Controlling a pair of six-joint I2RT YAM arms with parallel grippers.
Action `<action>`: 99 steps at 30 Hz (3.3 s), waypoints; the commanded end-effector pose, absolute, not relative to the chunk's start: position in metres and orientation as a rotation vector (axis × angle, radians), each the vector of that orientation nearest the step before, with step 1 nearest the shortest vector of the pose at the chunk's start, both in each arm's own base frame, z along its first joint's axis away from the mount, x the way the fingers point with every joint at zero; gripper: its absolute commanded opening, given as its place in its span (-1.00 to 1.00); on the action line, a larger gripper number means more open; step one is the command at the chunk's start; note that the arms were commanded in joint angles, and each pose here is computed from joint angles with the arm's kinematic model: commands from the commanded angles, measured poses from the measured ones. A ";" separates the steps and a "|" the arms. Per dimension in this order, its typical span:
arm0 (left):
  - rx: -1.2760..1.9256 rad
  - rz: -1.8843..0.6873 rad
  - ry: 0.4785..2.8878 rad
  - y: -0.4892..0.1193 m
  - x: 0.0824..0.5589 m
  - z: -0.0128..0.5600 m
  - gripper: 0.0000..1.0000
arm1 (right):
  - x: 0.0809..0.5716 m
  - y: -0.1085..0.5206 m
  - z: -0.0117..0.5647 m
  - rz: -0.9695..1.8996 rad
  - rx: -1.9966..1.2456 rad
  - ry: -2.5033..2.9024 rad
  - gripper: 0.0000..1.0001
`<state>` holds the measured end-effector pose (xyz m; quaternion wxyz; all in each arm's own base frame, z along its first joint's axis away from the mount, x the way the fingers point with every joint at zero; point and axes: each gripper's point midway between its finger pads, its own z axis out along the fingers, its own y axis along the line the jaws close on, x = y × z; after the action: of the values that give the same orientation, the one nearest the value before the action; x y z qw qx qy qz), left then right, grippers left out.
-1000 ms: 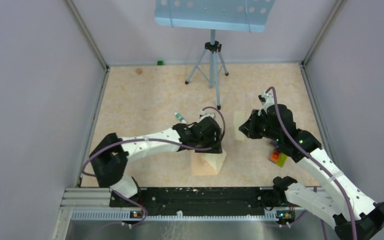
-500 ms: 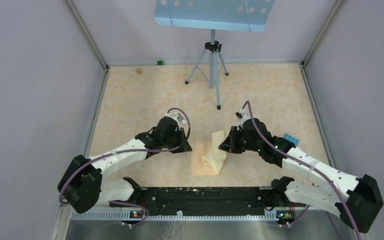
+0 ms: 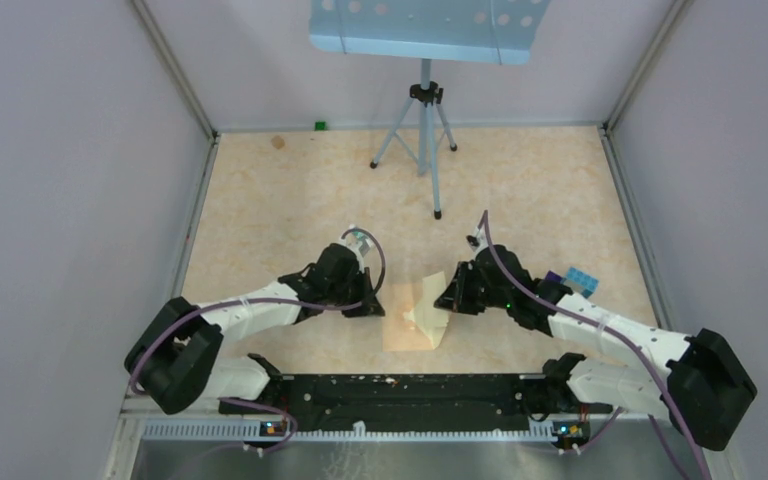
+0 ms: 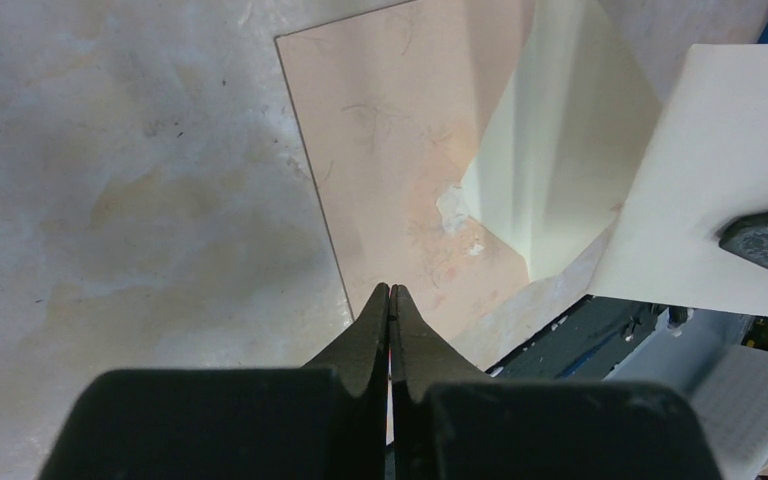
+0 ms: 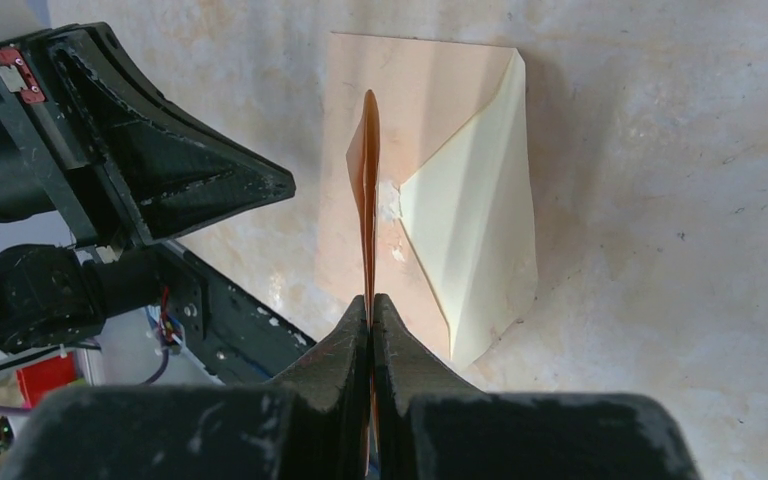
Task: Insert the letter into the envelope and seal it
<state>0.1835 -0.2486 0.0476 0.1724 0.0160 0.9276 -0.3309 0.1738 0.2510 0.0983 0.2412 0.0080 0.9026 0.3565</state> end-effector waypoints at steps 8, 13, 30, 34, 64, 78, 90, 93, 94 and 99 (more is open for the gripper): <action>0.046 -0.918 2.642 -0.246 0.184 0.028 -1.00 | 0.173 0.242 0.075 0.934 -0.070 2.447 -1.00; 0.044 -0.874 2.659 -0.242 0.186 0.026 -1.00 | 0.175 0.232 0.064 0.910 -0.045 2.467 -1.00; 0.106 -0.934 2.638 -0.256 0.192 0.030 -1.00 | 0.170 0.223 0.035 0.876 -0.023 2.535 -1.00; 0.076 -0.843 2.692 -0.245 0.190 0.014 -1.00 | 0.170 0.223 0.033 0.874 -0.023 2.542 -1.00; 0.038 -0.863 2.735 -0.241 0.170 -0.004 -1.00 | 0.182 0.263 0.027 1.039 -0.013 2.521 -1.00; -0.021 -0.733 2.793 -0.225 0.166 -0.016 -1.00 | 0.186 0.248 0.034 1.011 0.033 2.520 -0.32; -0.028 -0.752 2.789 -0.225 0.164 -0.016 -1.00 | 0.187 0.240 0.034 1.006 0.054 2.525 -0.72; -0.023 -0.759 2.790 -0.226 0.164 -0.016 -1.00 | 0.187 0.239 0.030 1.003 0.059 2.532 -0.83; -0.022 -0.762 2.790 -0.227 0.164 -0.016 -1.00 | 0.188 0.240 0.030 1.008 0.061 2.529 -0.87; -0.022 -0.789 2.785 -0.230 0.163 -0.015 -1.00 | 0.191 0.245 0.031 1.036 0.079 2.516 -1.00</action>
<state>0.1831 -0.2552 0.0185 0.1543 -0.0028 0.9304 -0.3325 0.1856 0.2396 0.0280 0.1984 0.0279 0.9128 0.3558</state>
